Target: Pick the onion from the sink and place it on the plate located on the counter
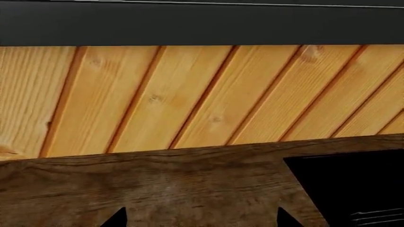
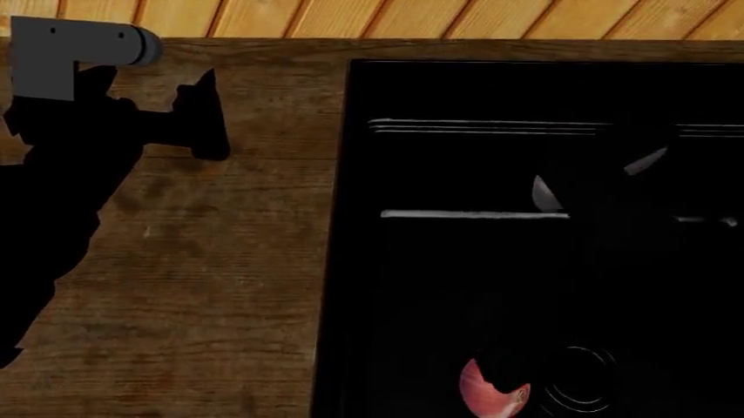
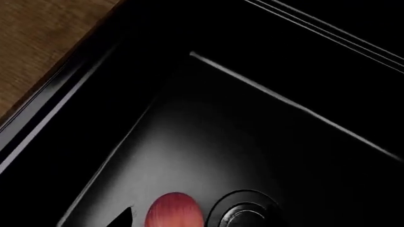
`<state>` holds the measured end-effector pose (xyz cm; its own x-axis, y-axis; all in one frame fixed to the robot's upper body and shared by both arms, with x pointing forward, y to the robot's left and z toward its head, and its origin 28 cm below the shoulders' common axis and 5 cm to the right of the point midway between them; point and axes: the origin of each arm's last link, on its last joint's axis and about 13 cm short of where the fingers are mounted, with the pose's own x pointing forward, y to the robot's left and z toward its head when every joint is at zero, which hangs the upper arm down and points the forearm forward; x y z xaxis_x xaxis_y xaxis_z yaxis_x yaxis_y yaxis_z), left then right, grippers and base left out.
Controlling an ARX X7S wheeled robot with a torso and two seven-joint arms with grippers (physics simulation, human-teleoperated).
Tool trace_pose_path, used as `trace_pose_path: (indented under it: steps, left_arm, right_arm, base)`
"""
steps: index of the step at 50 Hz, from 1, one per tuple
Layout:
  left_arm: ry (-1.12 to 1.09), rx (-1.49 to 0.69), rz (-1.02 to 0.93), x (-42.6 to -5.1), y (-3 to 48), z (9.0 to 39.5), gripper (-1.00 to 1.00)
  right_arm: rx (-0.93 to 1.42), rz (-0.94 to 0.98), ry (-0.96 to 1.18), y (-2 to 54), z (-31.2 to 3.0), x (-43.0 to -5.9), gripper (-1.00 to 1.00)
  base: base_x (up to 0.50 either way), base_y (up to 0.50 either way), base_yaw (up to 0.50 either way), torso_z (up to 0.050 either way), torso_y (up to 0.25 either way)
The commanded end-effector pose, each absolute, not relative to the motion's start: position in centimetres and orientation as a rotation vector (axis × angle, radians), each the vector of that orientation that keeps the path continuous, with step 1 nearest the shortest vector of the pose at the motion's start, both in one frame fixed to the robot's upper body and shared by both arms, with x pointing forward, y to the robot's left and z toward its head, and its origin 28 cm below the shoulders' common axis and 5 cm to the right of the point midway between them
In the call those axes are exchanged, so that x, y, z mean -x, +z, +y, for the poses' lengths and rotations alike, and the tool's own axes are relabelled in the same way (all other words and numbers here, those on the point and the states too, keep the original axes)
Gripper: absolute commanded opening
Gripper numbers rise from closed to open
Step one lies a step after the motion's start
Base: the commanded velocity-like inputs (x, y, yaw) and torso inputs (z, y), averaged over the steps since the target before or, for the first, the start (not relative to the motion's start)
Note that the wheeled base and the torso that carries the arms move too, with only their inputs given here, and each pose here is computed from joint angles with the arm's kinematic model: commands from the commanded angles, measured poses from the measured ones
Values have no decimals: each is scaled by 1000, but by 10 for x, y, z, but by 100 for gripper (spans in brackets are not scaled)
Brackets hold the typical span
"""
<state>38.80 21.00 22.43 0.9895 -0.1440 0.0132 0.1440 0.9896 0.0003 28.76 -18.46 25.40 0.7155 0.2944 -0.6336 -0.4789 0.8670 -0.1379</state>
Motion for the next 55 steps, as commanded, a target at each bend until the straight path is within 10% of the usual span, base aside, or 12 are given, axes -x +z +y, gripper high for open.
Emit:
trace_pose_path:
  steps: [1, 55]
  left_arm:
    - [-147, 2, -17, -386, 225, 210, 100]
    - [-138, 3, -10, -384, 217, 214, 100]
  right_arm:
    - [281, 682, 447, 228, -181, -298, 100]
    - [196, 778, 459, 160, -174, -315, 100]
  base:
    - [0, 0, 0, 0, 0]
    - [0, 0, 0, 0, 0]
